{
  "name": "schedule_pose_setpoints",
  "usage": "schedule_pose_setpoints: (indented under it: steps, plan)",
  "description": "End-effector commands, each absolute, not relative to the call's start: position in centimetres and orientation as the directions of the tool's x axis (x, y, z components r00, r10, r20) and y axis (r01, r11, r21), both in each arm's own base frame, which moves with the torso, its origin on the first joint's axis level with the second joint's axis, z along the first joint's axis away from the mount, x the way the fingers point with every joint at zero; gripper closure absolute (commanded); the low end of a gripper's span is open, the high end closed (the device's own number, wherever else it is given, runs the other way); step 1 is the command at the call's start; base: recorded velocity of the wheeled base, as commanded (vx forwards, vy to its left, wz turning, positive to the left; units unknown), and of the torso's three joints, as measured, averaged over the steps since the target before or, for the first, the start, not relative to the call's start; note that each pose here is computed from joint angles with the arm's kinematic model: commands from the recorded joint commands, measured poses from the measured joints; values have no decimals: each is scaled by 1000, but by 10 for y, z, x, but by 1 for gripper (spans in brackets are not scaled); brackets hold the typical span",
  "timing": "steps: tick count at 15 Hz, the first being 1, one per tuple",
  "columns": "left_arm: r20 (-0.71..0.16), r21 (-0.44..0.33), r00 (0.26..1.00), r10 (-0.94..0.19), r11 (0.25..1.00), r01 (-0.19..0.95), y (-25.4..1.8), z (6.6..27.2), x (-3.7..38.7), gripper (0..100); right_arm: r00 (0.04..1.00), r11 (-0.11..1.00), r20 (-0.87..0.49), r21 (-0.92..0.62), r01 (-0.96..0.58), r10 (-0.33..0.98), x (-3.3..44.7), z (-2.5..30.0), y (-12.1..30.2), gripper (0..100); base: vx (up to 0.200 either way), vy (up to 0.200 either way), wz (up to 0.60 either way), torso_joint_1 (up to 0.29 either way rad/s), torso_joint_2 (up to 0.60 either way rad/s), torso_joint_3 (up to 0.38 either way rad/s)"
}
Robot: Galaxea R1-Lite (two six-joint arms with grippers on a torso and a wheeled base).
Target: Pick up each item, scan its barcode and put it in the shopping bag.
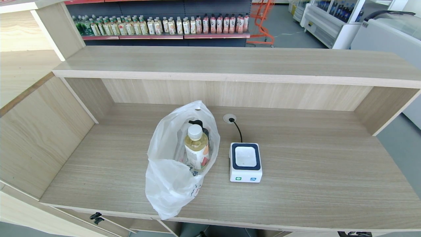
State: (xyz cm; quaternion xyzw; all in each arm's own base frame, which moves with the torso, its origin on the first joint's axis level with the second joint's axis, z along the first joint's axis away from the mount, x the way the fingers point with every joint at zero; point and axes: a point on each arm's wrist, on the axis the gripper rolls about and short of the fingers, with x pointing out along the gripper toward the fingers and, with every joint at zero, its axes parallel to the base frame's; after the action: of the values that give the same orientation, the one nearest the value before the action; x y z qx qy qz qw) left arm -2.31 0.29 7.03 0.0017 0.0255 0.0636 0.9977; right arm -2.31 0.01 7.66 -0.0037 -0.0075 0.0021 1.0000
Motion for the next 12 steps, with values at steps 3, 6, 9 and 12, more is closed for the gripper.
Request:
schedule_pose_setpoints:
  steps: [3, 6, 9, 12]
  plan:
    - [-50, 5, 990, 129, 992, -128, 3, 70, -23, 0, 1000, 1000, 12, -6, -5, 5, -23, 77, 0, 0, 0, 0, 0, 0, 0, 0]
    - [-50, 8, 991, 127, 992, -127, 3, 70, -23, 0, 1000, 1000, 12, -6, -5, 5, -23, 77, 0, 100, 0, 0, 0, 0, 0, 0]
    - [-50, 11, 991, 127, 992, -127, 3, 70, -23, 0, 1000, 1000, 12, -6, -5, 5, -23, 77, 0, 100, 67, 0, 0, 1, -1, 1]
    - [-50, 10, 990, 129, 992, -128, 3, 70, -23, 0, 1000, 1000, 12, -5, -5, 5, -23, 77, 0, 100, 0, 0, 0, 0, 0, 0]
